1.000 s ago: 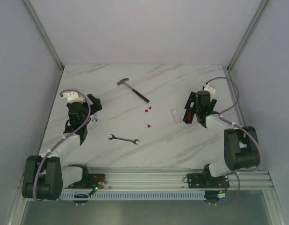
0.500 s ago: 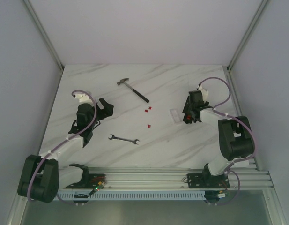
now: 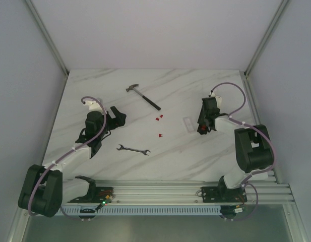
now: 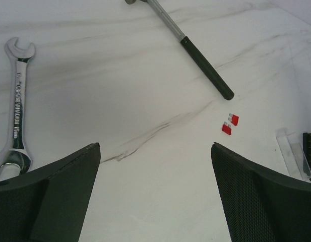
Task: Snap on the fuse box
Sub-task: Pick up the fuse box base from the center of the board, then place the fuse box base at the center of the board.
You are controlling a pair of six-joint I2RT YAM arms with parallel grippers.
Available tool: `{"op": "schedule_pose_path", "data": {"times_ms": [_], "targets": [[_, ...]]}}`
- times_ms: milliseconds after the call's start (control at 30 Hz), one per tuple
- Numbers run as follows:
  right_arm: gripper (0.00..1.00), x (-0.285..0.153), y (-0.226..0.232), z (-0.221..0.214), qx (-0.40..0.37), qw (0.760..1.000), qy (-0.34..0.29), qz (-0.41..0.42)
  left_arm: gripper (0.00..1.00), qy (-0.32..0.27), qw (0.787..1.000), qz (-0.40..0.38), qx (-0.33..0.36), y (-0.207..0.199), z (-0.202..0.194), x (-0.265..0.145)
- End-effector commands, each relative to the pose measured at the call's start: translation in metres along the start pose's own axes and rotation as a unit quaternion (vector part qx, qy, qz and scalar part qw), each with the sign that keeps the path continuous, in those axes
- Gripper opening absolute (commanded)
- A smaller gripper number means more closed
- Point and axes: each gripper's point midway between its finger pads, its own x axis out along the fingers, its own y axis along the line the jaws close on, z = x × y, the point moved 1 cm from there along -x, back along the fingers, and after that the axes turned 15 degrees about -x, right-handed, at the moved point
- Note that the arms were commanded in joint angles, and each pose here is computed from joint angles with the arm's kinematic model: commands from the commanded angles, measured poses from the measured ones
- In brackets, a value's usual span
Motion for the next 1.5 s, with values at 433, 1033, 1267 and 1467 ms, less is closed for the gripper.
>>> {"op": "schedule_pose_path", "data": {"times_ms": [433,1033,1267,1467], "targets": [[0.36,-0.091,0.129,0.009,-0.139,0.969,-0.029,0.199,1.0,0.032,0.999,-0.029,-0.013,-0.021,-0.005,-0.009],[1.0,-0.08,0.153,-0.045,-0.154,0.966,0.045,0.202,1.0,0.063,0.997,-0.044,-0.021,-0.031,-0.018,-0.011],[1.0,-0.096,0.147,-0.075,-0.165,0.954,0.086,0.235,1.0,0.066,0.996,-0.048,-0.024,-0.034,-0.018,-0.012],[1.0,-0.109,0.164,-0.092,-0.191,0.936,0.101,0.279,1.0,0.074,0.996,-0.05,-0.024,-0.036,-0.02,-0.011]]}}
